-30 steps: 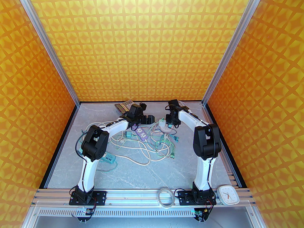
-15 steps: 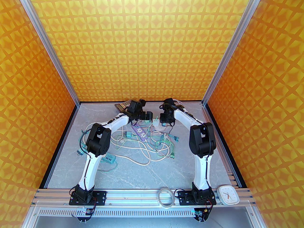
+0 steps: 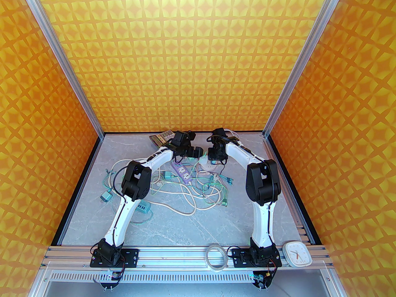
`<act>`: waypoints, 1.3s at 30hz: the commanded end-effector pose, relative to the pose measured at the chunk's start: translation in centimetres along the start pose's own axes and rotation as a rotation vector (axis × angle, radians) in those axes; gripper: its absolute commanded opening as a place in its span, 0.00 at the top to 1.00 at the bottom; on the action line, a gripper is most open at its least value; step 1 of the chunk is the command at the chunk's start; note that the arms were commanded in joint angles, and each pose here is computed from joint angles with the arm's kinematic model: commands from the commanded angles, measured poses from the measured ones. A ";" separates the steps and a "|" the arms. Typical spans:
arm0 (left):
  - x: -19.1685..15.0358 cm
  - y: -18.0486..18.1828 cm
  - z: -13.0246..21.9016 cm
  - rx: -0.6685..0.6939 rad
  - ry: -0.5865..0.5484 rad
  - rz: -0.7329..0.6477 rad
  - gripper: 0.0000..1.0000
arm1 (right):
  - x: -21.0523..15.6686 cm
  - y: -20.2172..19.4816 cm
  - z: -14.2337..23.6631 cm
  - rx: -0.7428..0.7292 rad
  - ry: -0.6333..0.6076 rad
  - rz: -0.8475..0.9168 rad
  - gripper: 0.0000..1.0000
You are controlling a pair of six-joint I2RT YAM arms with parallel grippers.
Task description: Pull the plug off the socket
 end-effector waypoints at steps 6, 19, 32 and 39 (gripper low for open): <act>-0.6 -1.3 1.2 -0.034 0.004 0.046 0.17 | -0.5 0.5 -0.1 0.004 0.019 -0.001 0.68; -3.2 1.0 -0.1 0.043 0.078 0.091 0.21 | -0.9 -0.2 -0.2 -0.044 0.032 -0.002 0.68; -3.3 0.3 1.4 0.044 0.063 0.081 0.23 | -0.9 -0.5 -0.2 -0.071 0.033 -0.017 0.69; -3.9 0.0 0.6 0.042 0.080 0.081 0.23 | -0.8 -0.3 -0.1 -0.056 0.034 -0.014 0.69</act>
Point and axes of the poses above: each hand's point on the last joint's axis, 136 mm out from that joint toward the fingers, its own z axis back along the fingers, its own y axis along the line the jaws close on, x = y × z, the point moved 3 cm from there along z, back along the fingers, and after that the axes turned 14 degrees about z, right-handed, at the moved point
